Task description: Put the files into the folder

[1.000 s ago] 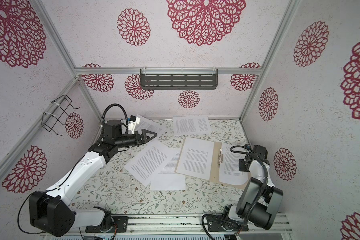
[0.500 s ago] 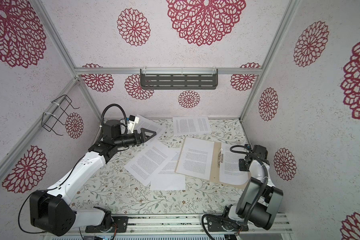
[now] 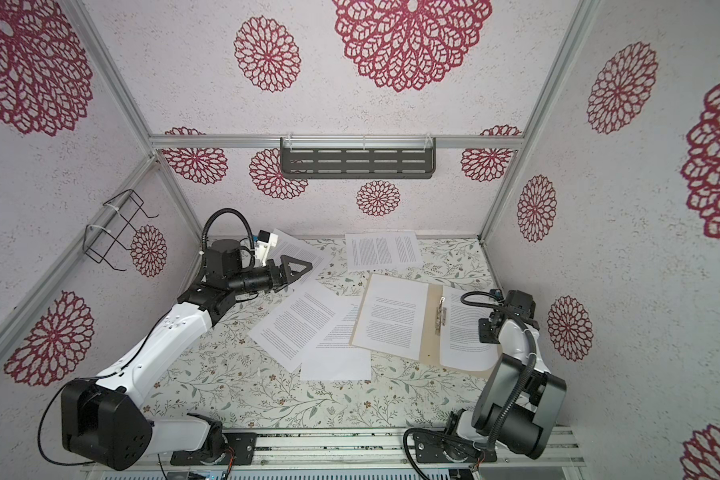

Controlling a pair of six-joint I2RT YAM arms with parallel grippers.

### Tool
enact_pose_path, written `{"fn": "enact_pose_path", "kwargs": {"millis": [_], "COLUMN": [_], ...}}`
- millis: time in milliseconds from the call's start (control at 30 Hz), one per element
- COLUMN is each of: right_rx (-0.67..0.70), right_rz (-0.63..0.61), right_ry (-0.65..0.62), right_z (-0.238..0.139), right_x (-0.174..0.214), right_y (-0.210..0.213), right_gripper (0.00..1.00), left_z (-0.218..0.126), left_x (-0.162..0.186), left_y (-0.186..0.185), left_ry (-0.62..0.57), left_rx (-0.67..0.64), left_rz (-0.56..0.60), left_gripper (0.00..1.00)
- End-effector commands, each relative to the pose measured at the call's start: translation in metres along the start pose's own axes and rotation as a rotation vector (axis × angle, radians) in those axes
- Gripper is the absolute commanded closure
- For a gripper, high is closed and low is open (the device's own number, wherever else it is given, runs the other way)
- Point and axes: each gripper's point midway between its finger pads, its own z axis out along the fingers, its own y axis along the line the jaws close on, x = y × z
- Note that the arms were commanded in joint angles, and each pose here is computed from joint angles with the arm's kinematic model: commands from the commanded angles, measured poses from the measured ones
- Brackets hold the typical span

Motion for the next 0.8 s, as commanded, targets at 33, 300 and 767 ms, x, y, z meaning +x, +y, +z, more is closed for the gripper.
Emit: {"fn": "enact_pose_path", "kwargs": {"millis": [33,300,767], "right_rx": [0.017,0.001,-0.010], "right_rz": [-0.003,0.006,0.009], "right_ry": [0.013,-0.010,-0.016], "right_z": [-0.0034,-0.0040,-0.0054], "right_x": [0.0042,0.0023,0.0049], "right_y": [-0.0042,-0.0005,0.0041], "right_gripper": [1.00,1.00,1.00], "left_z": [-0.0001,-0.0002,-0.0012], "left_x": [-0.0042,-0.0051,-0.0070], "left_y": [0.0012,0.0034,0.0039], "left_ry": [-0.010,-0.015,-0.023], "left_rx": [0.016,0.016,0.026], "left_rz": [0.003,-0.006,-0.022], "left_gripper": [0.03,0.03,0.03]}}
